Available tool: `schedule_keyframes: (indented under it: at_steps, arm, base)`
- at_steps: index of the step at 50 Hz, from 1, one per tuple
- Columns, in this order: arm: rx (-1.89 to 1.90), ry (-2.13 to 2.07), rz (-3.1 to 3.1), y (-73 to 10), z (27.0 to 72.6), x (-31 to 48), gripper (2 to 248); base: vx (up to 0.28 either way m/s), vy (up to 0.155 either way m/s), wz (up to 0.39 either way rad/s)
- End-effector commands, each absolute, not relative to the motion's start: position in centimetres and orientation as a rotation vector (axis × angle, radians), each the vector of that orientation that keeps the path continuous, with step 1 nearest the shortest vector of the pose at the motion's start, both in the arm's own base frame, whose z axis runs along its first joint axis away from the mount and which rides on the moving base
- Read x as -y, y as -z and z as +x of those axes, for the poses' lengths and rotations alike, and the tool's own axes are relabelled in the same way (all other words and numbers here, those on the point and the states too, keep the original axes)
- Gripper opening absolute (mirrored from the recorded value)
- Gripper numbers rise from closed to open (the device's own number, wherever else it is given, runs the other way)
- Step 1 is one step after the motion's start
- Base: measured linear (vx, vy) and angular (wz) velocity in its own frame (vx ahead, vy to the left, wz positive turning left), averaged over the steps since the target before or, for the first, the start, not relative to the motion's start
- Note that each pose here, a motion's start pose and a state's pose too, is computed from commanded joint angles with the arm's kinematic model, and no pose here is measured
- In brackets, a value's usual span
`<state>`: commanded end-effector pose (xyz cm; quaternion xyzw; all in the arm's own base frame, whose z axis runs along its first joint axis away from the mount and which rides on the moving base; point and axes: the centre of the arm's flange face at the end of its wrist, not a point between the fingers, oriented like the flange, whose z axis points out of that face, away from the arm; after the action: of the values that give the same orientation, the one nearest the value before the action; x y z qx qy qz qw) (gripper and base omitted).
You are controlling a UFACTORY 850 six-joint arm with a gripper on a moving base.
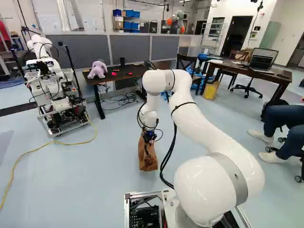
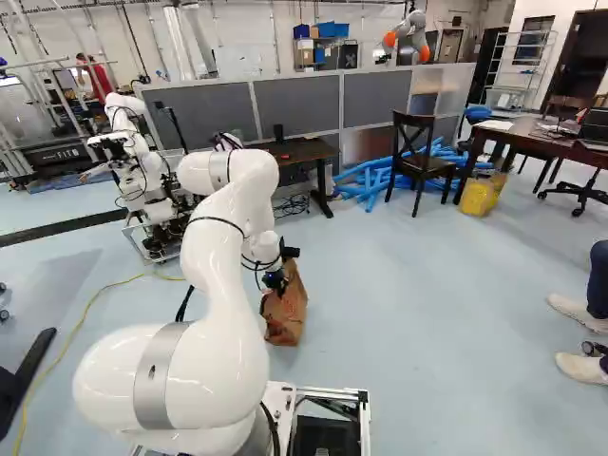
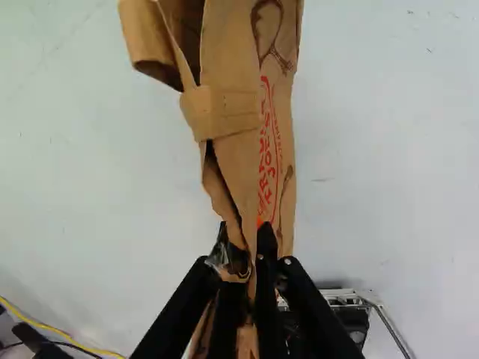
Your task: Pick up the bag on the ground and place it on the table
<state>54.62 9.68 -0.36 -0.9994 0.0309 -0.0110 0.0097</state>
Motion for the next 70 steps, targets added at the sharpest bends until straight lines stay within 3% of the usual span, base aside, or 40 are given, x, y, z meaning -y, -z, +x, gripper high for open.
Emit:
schedule_keyframes:
  at_steps: [70]
  arm:
    - [0.058,-0.115,-3.143,-10.0,41.9,-11.8,23]
  base:
    - [0.0,0.0,0.0]
